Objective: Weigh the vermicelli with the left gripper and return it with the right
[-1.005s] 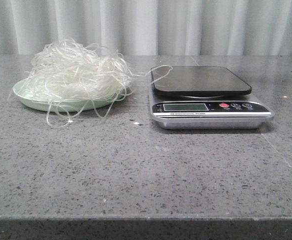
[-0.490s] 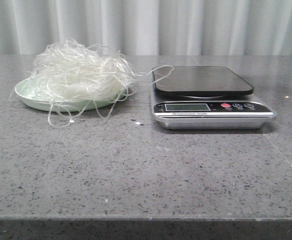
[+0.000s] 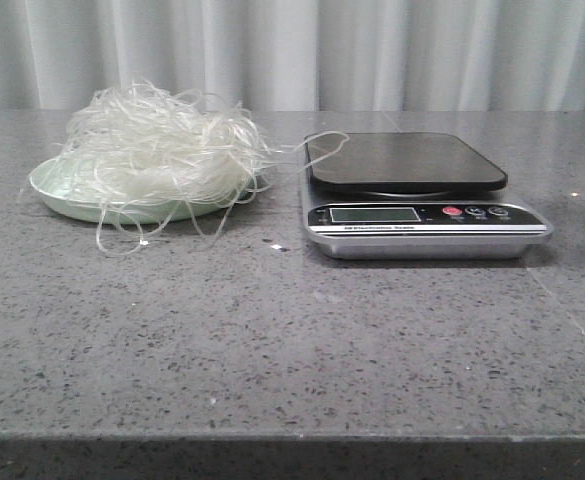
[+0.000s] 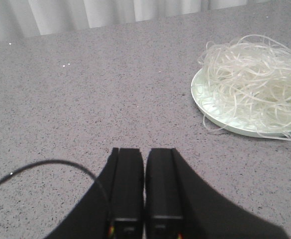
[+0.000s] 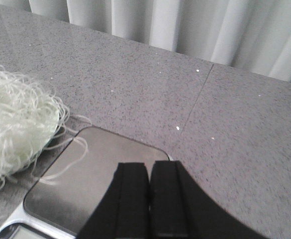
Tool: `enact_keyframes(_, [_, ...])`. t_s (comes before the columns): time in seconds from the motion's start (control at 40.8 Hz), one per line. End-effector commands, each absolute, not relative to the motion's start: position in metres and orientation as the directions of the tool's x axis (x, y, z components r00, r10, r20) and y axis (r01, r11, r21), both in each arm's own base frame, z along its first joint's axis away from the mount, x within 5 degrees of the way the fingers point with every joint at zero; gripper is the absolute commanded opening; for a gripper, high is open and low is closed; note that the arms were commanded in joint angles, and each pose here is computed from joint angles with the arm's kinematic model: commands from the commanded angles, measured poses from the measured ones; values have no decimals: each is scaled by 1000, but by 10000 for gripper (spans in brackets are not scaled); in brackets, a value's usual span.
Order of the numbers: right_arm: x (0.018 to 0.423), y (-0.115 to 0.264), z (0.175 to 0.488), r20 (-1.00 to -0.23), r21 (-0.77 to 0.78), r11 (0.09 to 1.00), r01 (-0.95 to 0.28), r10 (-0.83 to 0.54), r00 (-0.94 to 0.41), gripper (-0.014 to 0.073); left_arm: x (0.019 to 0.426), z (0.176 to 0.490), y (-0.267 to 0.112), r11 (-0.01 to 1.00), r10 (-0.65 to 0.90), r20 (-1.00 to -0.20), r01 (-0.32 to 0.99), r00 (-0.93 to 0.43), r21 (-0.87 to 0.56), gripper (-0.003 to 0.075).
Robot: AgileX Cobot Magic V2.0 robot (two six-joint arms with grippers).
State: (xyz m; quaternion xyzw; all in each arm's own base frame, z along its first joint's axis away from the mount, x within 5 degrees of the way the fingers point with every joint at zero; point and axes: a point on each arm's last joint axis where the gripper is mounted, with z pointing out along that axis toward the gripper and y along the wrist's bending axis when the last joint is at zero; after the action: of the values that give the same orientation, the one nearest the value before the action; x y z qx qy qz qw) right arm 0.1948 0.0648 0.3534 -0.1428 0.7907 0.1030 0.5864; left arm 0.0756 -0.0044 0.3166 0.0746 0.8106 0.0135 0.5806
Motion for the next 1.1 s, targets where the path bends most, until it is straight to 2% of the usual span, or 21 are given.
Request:
enact_keyframes(0.0, [172,55,362,-990,-11,948,-318,-55,-129,151,78,332,-6,990,114,-970,111,-214,92,137])
enact_keyframes(0.196, [128,41,330,-996,-11,951,-308,-38,-79,151,78,332,-6,990,114,-970,111,-214,92,137])
enact_keyframes(0.417, [100,32,304,-999,-9,952,-305,-23,-45,151,78,332,-6,990,114,-970,111,-214,92,137])
enact_keyframes(0.588, [96,30,294,-998,-9,952,-305,-25,-51,151,78,332,-6,990,114,-970,111,-214,92,137])
enact_keyframes(1.079, [96,31,293,-998,-9,952,-307,-28,-58,151,78,332,-6,990,114,-970,111,-214,92,137])
